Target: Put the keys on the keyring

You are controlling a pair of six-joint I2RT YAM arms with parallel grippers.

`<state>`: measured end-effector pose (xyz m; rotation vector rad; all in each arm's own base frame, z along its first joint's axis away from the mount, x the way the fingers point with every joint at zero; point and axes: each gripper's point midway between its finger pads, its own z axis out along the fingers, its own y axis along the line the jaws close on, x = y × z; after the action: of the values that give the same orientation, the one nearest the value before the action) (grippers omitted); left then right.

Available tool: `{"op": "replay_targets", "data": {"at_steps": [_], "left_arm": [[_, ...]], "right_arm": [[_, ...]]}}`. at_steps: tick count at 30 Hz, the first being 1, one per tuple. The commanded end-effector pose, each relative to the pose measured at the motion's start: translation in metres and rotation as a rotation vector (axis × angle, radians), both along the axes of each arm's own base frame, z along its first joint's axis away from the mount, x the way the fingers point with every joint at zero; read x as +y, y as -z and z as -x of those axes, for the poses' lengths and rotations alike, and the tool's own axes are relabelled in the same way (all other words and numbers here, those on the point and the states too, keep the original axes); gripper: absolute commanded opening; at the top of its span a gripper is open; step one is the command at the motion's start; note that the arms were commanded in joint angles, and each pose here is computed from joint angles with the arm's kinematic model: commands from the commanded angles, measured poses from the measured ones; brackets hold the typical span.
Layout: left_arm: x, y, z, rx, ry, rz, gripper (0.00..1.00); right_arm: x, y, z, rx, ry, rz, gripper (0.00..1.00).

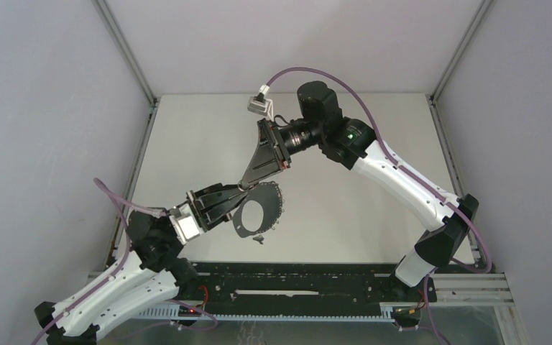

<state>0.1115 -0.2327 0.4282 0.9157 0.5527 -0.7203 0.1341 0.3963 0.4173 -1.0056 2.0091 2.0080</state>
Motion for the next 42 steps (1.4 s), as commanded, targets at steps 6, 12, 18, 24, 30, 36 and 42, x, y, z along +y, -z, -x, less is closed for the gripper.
{"op": "replay_targets", "data": {"at_steps": [6, 12, 18, 24, 30, 36, 42], "left_arm": [[0.0, -0.006, 0.006, -0.01, 0.039, 0.05, 0.0], [0.0, -0.003, 0.009, 0.001, 0.053, 0.047, 0.0], [-0.002, -0.003, 0.013, 0.093, 0.108, 0.038, 0.0], [-0.006, 0.0, 0.019, 0.208, 0.177, 0.003, 0.0], [-0.009, -0.002, 0.011, 0.337, 0.177, 0.004, 0.0], [-0.013, -0.002, 0.007, 0.41, 0.182, -0.008, 0.0], [-0.014, 0.003, 0.005, 0.46, 0.182, -0.027, 0.0]], "right_arm": [[-0.007, -0.03, 0.011, -0.024, -0.014, -0.047, 1.0], [-0.005, -0.03, 0.003, -0.02, 0.002, -0.057, 1.0], [-0.021, -0.042, -0.027, -0.203, 0.133, -0.08, 1.0], [-0.05, -0.052, -0.04, -0.54, 0.224, -0.148, 1.0], [-0.082, -0.051, -0.032, -0.869, 0.25, -0.18, 1.0], [-0.091, -0.05, -0.008, -1.011, 0.187, -0.25, 0.79], [-0.075, -0.043, 0.008, -1.104, 0.15, -0.245, 0.77]]}}
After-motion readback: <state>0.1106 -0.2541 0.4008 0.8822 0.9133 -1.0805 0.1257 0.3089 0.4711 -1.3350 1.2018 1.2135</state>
